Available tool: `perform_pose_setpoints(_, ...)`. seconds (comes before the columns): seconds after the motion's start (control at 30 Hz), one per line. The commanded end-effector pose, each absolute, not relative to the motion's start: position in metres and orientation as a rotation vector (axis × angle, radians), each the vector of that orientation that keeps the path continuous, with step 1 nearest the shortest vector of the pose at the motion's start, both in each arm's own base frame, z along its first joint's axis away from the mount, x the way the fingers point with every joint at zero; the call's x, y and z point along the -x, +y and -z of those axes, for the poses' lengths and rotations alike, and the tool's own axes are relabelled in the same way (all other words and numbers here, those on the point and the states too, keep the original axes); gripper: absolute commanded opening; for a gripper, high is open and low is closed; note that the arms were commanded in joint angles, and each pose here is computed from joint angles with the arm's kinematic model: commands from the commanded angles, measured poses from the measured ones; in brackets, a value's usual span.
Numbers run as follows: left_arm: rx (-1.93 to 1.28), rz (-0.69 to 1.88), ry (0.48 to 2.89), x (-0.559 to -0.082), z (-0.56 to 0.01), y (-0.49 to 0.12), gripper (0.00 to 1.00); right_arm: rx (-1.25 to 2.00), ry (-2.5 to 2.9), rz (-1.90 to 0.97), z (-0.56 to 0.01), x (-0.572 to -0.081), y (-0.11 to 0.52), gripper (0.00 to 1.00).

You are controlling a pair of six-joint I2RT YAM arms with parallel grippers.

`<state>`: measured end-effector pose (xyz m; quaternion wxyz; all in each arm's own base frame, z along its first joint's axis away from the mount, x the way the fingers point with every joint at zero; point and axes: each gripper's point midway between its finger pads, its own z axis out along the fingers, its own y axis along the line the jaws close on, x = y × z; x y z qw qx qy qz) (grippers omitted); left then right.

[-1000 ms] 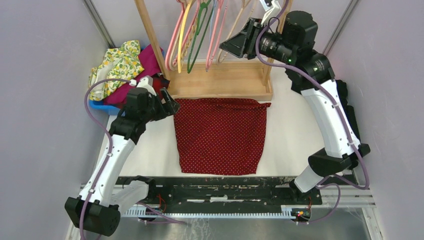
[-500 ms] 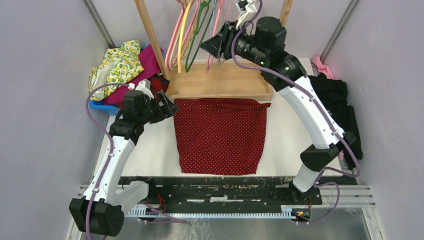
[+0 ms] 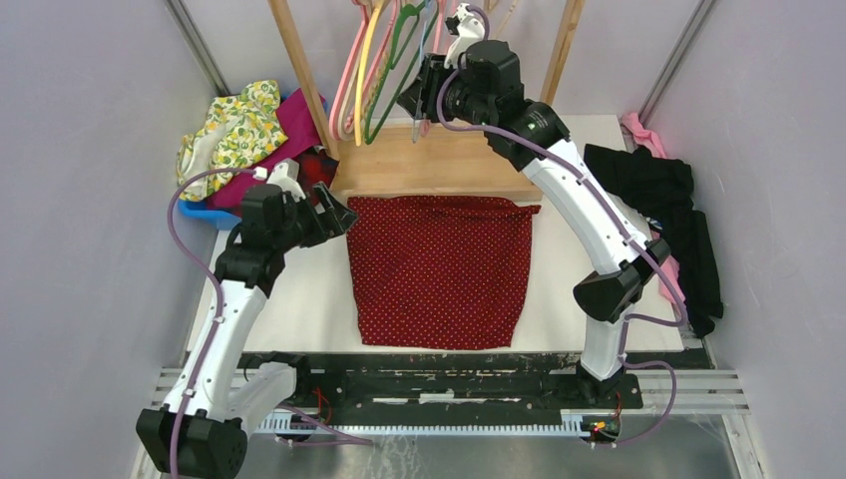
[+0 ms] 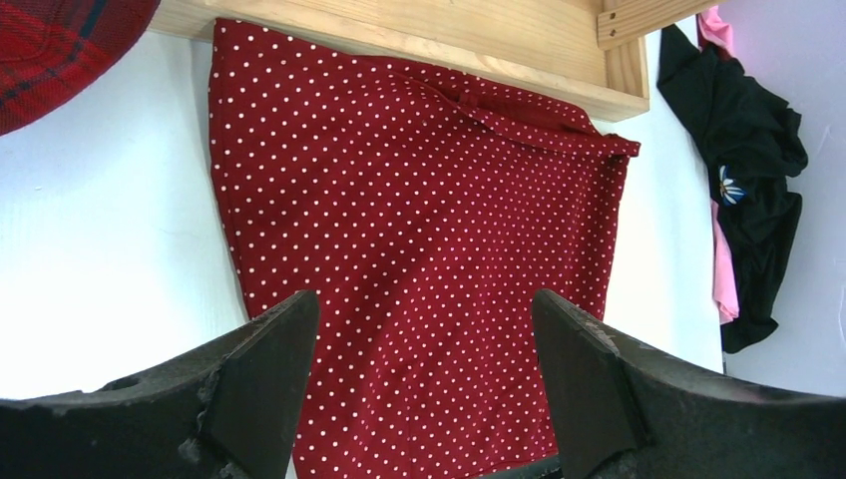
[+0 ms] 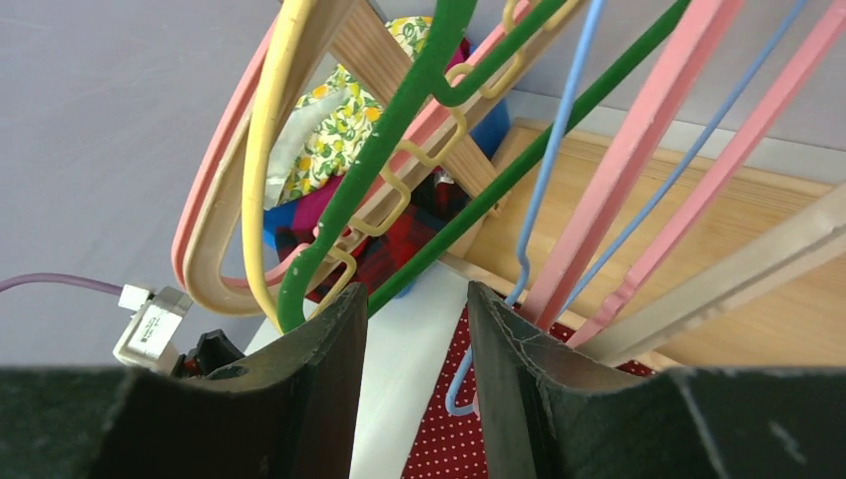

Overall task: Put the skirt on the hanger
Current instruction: Pick up the hanger from the clothesline.

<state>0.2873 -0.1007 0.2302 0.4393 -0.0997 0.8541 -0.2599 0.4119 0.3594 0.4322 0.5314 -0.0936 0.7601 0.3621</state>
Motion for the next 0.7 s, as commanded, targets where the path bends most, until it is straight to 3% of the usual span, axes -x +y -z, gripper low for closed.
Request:
perform_pose_setpoints(0.0, 0.215, 0.699, 2.062, -0.289, -0.244, -0.107, 0.84, 0.193, 1.714, -0.79, -0.478, -0.401, 0.332, 0.48)
perform_pose_setpoints(0.67, 0.205, 0.725, 2.05, -0.288, -0.247, -0.11, 0.83, 0.152, 1.777, -0.583, -0.455, -0.431, 0.32, 0.5)
